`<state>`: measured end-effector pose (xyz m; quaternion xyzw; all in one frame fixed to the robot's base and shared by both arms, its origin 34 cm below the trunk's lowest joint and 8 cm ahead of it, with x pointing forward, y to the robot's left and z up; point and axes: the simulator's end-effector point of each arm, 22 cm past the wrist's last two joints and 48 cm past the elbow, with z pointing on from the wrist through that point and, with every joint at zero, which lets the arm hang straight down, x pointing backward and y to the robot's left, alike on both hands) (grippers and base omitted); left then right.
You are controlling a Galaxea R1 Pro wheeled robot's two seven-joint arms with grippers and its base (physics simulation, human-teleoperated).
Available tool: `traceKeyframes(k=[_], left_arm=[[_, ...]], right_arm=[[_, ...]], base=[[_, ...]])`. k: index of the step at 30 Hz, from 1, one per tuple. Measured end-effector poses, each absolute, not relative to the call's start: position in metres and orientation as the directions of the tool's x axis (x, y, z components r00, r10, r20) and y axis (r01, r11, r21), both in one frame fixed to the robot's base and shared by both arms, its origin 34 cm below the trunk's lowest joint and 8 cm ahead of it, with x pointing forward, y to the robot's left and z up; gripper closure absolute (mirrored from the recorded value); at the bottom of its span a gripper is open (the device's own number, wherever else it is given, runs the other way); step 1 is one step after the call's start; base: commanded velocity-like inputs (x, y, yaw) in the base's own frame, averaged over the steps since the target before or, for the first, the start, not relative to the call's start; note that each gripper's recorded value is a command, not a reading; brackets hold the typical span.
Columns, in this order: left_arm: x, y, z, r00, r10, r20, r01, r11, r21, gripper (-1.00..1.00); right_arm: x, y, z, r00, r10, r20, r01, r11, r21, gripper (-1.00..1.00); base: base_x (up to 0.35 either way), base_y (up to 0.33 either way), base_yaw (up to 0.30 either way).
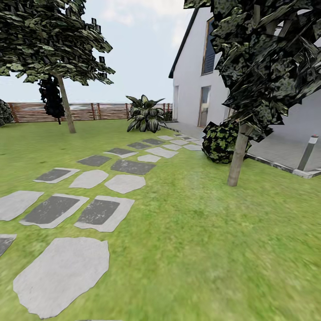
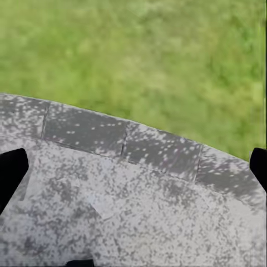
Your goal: Pick up the pesticide atomizer in the garden and spray insectifuge to fully cover both potted plants in the garden.
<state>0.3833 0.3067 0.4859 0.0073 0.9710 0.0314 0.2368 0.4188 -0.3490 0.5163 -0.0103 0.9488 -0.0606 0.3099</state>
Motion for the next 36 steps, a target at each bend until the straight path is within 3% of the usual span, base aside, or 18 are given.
traceKeyframes(k=[9,13,36], left_arm=[[0.470,0.319,0.520,-0.820,0.037,-0.571,-0.010,0.997,0.078,-1.00],[0.506,0.312,0.543,-0.730,0.037,-0.682,-0.014,0.998,0.069,-1.00],[0.481,0.317,0.533,-0.713,0.043,-0.700,-0.015,0.997,0.076,-1.00]], right_arm=[[0.488,-0.377,0.573,-0.678,-0.017,-0.734,0.107,0.987,-0.122,-1.00],[0.500,-0.373,0.586,-0.626,-0.025,-0.779,0.108,0.987,-0.118,-1.00],[0.470,-0.369,0.558,-0.681,0.003,-0.732,0.119,0.987,-0.106,-1.00]], base=[[0.000,0.000,0.000],[0.000,0.000,0.000],[0.000,0.000,-0.239]])
